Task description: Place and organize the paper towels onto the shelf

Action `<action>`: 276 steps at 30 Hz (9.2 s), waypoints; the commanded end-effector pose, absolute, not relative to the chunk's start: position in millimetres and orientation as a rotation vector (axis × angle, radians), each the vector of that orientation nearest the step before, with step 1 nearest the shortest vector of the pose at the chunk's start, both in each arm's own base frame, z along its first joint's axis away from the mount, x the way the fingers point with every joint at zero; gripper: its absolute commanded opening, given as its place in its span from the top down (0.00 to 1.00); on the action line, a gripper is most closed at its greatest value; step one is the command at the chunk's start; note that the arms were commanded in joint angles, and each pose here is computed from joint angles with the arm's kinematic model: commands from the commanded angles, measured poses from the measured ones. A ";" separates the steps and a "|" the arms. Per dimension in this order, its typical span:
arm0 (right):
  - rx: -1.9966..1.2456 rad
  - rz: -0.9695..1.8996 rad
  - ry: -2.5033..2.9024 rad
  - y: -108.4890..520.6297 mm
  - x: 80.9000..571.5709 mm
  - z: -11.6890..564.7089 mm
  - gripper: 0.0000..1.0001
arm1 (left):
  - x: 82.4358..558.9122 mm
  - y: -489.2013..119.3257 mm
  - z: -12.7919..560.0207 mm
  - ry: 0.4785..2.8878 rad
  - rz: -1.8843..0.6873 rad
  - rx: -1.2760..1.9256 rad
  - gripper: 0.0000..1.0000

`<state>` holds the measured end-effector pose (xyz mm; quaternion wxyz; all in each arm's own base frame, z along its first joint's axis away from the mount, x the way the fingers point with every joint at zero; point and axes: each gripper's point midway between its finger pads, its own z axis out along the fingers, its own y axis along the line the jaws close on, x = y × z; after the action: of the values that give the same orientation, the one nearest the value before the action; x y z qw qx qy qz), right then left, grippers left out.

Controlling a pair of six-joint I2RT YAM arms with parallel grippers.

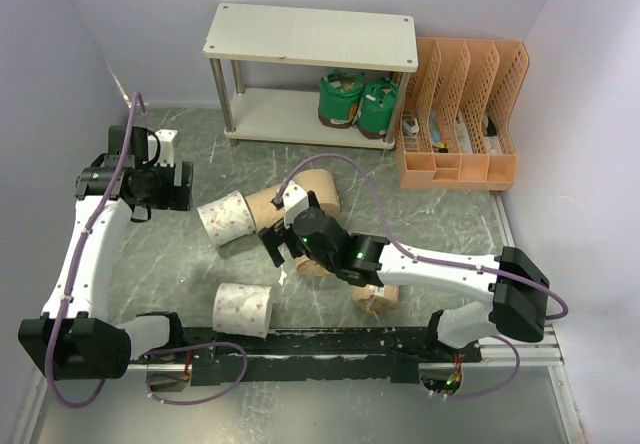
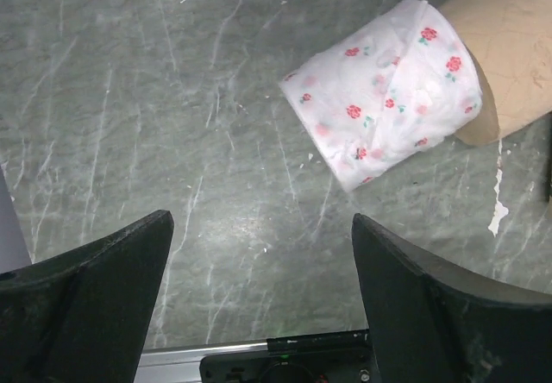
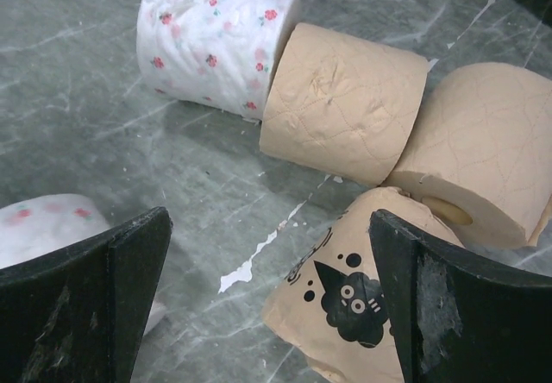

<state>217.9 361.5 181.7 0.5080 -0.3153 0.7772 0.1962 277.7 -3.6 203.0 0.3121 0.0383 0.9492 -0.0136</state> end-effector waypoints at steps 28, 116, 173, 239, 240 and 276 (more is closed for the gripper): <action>-0.642 0.541 1.823 351.9 217.2 208.0 0.00 | 264.5 -33.2 232.9 2.426 -0.238 0.270 0.05; -0.310 1.082 2.016 424.4 111.2 128.7 0.40 | 252.1 11.1 244.7 2.188 -0.031 -0.087 0.05; -0.686 -0.105 1.544 327.7 311.5 356.4 1.00 | 249.1 22.1 248.8 2.160 0.027 -0.141 0.05; -0.488 0.737 1.673 408.4 337.6 189.4 0.00 | 260.1 20.5 231.1 2.220 0.010 -0.119 0.05; -0.502 0.753 1.692 414.3 336.6 183.1 0.00 | 260.1 19.7 231.4 2.219 0.006 -0.115 0.05; -0.892 1.199 1.957 522.0 293.4 124.8 0.34 | 252.4 26.7 244.7 2.161 0.045 -0.151 0.05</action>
<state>319.3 509.5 131.5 0.3882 -0.3235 0.7572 0.4140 248.0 20.8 240.5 0.4564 -0.0473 0.8884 0.0101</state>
